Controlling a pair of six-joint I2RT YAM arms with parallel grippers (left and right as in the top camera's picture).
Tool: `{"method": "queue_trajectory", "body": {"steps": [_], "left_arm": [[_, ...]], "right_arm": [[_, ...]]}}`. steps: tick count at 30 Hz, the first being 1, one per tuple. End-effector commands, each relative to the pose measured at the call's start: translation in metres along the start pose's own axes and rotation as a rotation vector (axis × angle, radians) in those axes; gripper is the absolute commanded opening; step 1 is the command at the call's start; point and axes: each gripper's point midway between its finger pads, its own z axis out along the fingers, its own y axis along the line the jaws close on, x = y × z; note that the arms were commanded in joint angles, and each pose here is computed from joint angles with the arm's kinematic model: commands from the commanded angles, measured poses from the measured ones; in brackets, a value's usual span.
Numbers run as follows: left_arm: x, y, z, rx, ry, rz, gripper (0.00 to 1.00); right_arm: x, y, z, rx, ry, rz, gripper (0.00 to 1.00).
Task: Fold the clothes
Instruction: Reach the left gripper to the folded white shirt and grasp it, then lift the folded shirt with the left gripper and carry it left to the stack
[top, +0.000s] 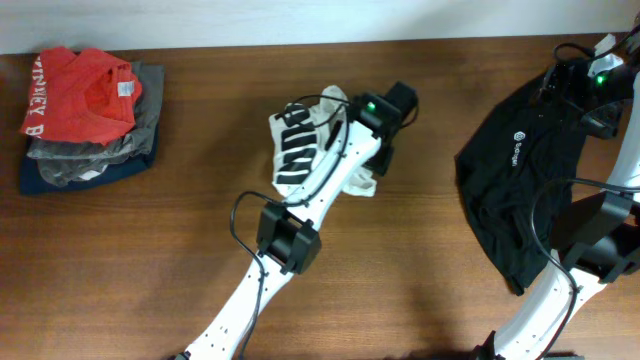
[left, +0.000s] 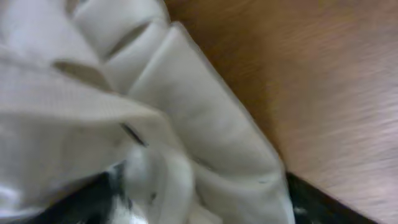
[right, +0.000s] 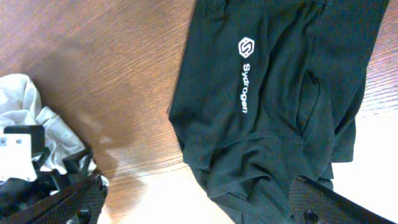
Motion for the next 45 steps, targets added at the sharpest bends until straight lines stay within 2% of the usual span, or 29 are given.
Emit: {"method": "queue_trajectory", "body": {"steps": [1, 4, 5, 11, 17, 22, 31, 36, 45], "left_arm": [[0.028, 0.013, 0.040, -0.037, 0.142, 0.025, 0.45], [0.033, 0.024, 0.040, -0.045, 0.173, 0.014, 0.06], [0.034, 0.028, 0.040, -0.047, 0.180, 0.009, 0.01], [0.018, 0.065, 0.017, -0.038, 0.128, -0.067, 0.01], [-0.006, 0.125, -0.054, -0.024, -0.014, -0.109, 0.00], [-0.013, 0.175, -0.113, -0.035, -0.131, -0.093, 0.00], [-0.004, 0.273, -0.193, -0.148, -0.295, -0.113, 0.00], [0.004, 0.324, -0.216, -0.266, -0.338, -0.117, 0.00], [0.024, 0.416, -0.238, -0.524, -0.353, -0.277, 0.00]], "right_arm": [[-0.001, 0.006, -0.003, -0.015, -0.011, -0.020, 0.99], [-0.001, 0.006, -0.003, -0.015, -0.011, -0.021, 0.99], [-0.001, 0.006, -0.003, -0.015, -0.011, -0.021, 0.99], [-0.002, 0.006, -0.003, -0.014, -0.015, -0.022, 0.99], [-0.002, 0.006, -0.003, -0.015, -0.018, -0.023, 0.99], [-0.002, 0.007, -0.003, -0.015, -0.017, -0.023, 0.99], [-0.002, 0.014, -0.001, -0.018, -0.015, -0.040, 0.99], [-0.001, 0.019, 0.000, -0.020, -0.012, -0.052, 0.99], [0.003, 0.038, 0.005, -0.028, 0.002, -0.092, 0.99]]}}
